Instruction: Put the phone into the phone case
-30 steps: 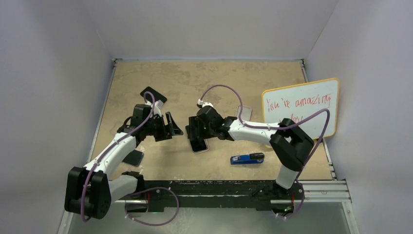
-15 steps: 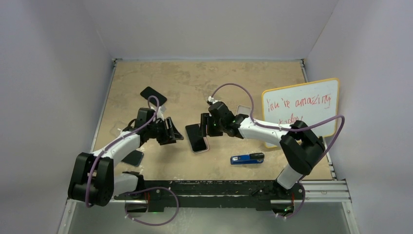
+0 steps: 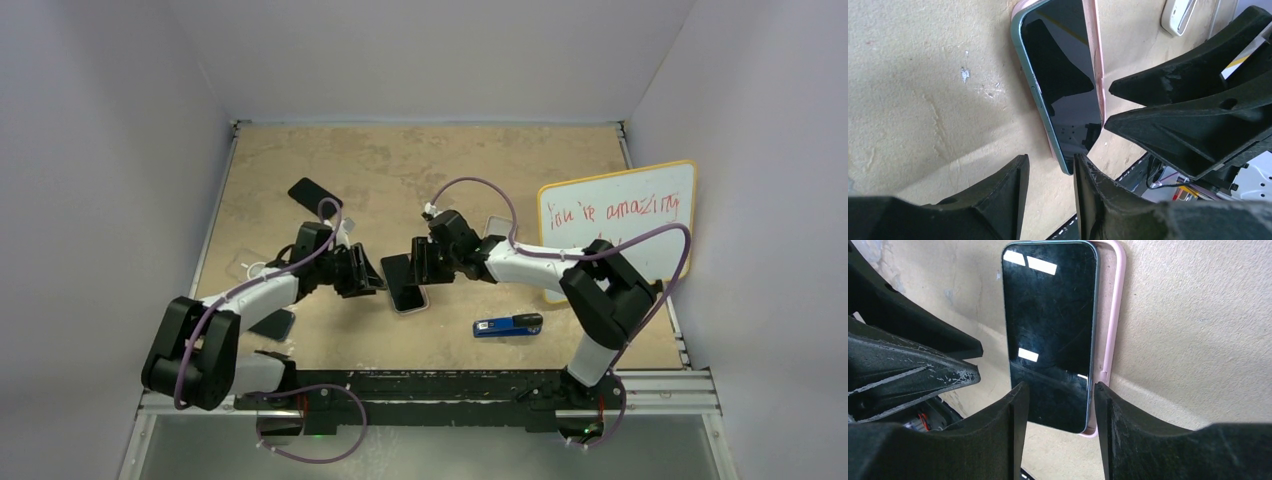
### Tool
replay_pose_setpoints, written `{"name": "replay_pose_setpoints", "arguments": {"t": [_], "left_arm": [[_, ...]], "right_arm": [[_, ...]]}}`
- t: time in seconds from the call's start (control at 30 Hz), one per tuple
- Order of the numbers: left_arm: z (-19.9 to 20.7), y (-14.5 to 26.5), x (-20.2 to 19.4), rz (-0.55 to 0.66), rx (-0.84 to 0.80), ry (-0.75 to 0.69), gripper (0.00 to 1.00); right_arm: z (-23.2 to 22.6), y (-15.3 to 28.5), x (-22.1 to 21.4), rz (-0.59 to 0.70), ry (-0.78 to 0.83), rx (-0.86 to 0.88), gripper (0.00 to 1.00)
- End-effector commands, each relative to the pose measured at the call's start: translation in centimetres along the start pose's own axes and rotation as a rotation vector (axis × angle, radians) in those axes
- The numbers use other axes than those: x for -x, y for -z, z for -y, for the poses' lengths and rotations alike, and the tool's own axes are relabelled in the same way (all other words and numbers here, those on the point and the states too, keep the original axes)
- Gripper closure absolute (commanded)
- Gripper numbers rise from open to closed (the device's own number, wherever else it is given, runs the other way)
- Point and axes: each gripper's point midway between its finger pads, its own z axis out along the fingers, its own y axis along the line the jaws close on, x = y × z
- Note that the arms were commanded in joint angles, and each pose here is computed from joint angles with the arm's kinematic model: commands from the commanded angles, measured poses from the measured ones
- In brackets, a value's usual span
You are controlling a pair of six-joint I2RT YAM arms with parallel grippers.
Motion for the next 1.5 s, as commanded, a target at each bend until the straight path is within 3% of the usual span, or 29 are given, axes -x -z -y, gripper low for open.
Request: {"name": "replay_pose_setpoints", "arguments": {"t": [0.0,0.43,0.7,0.87,1.03,1.33,1.47], "left_arm": [[0.4,-0.8,0.8,0.042,-0.013,-0.015,0.62],[1.8,-2.8,1.3,0.050,-0.027,-0.034,0.73],[2.1,-3.7,1.4,0.038,-0.021,-0.048,0.91],[1.8,-4.1,1.3,0.042,0.012,-0.023,0.96],[2.7,-3.9,0.9,0.041,-0.024,0.018,0.90],[1.4,-2.6,2.9,0.088,0.134,-0.063,0.67],[1.9,-2.4,4.2,0.124,0.140,-0.068,0.63]], "right_arm": [[-0.2,-0.1,0.3,0.001,0.026,0.014,0.48],[2.0,0.0,0.3,0.007,0.012,-0.018,0.49],[2.1,-1.5,-0.2,-0.019,0.025,0.021,0.51],[0.8,-2.3,-0.9,-0.031,-0.008,0.087,0.55],[-0.9,-1.9,-1.6,-0.024,-0.008,0.127,0.56],[0.5,-0.4,-1.6,0.015,-0.017,0.053,0.56],[0.9,0.1,-0.6,0.048,-0.023,0.032,0.55]]}}
